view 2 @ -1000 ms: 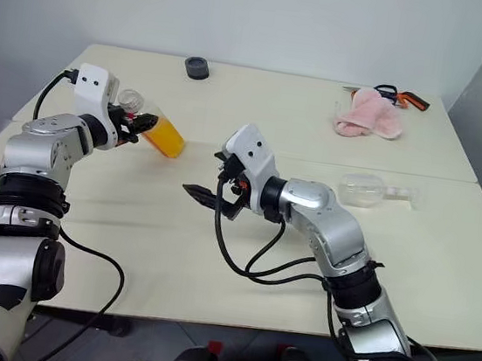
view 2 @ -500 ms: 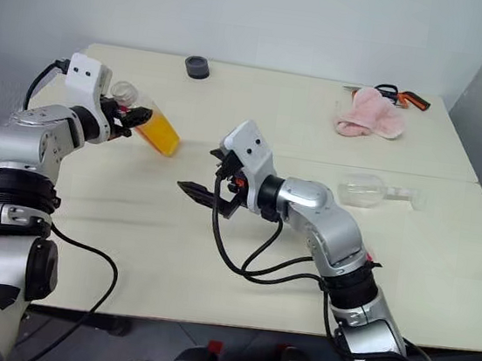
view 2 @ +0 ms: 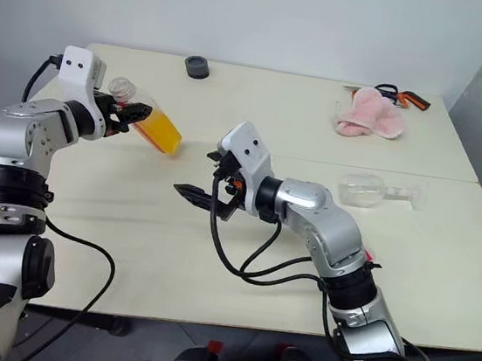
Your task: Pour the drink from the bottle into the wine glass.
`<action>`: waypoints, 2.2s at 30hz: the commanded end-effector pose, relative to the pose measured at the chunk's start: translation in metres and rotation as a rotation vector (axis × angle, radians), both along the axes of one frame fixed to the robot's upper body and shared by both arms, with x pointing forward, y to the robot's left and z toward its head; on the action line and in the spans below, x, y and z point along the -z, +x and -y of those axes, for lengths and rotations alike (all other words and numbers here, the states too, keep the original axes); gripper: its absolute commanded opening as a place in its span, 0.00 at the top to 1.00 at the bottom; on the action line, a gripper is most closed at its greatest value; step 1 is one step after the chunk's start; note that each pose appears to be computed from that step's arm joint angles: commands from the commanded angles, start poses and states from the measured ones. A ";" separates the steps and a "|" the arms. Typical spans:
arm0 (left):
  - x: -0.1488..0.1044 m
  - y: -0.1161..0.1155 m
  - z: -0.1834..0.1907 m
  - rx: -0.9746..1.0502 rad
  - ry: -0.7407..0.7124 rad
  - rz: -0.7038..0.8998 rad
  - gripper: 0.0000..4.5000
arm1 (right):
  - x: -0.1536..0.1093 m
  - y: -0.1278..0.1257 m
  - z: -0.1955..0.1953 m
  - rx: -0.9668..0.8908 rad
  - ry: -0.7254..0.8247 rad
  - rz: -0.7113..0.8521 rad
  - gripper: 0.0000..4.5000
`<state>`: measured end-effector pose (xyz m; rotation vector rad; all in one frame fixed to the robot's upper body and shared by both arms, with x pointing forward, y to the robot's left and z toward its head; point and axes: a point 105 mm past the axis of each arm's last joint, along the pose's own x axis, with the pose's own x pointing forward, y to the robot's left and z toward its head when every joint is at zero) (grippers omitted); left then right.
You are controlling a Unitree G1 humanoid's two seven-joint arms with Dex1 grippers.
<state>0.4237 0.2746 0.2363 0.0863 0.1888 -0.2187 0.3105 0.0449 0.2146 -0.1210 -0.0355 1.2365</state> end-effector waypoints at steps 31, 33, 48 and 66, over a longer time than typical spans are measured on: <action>0.007 0.013 -0.015 -0.057 0.070 -0.017 0.52 | -0.013 0.011 0.002 0.083 0.007 0.106 0.00; 0.008 0.015 -0.014 -0.056 0.070 -0.017 0.52 | -0.013 0.011 0.001 0.084 0.009 0.106 0.00; 0.014 0.023 -0.009 -0.041 0.090 0.010 0.52 | -0.014 0.012 0.001 0.101 0.022 0.119 0.00; 0.013 0.019 -0.008 -0.021 0.129 0.093 0.00 | -0.012 0.009 0.005 0.109 0.026 0.120 0.00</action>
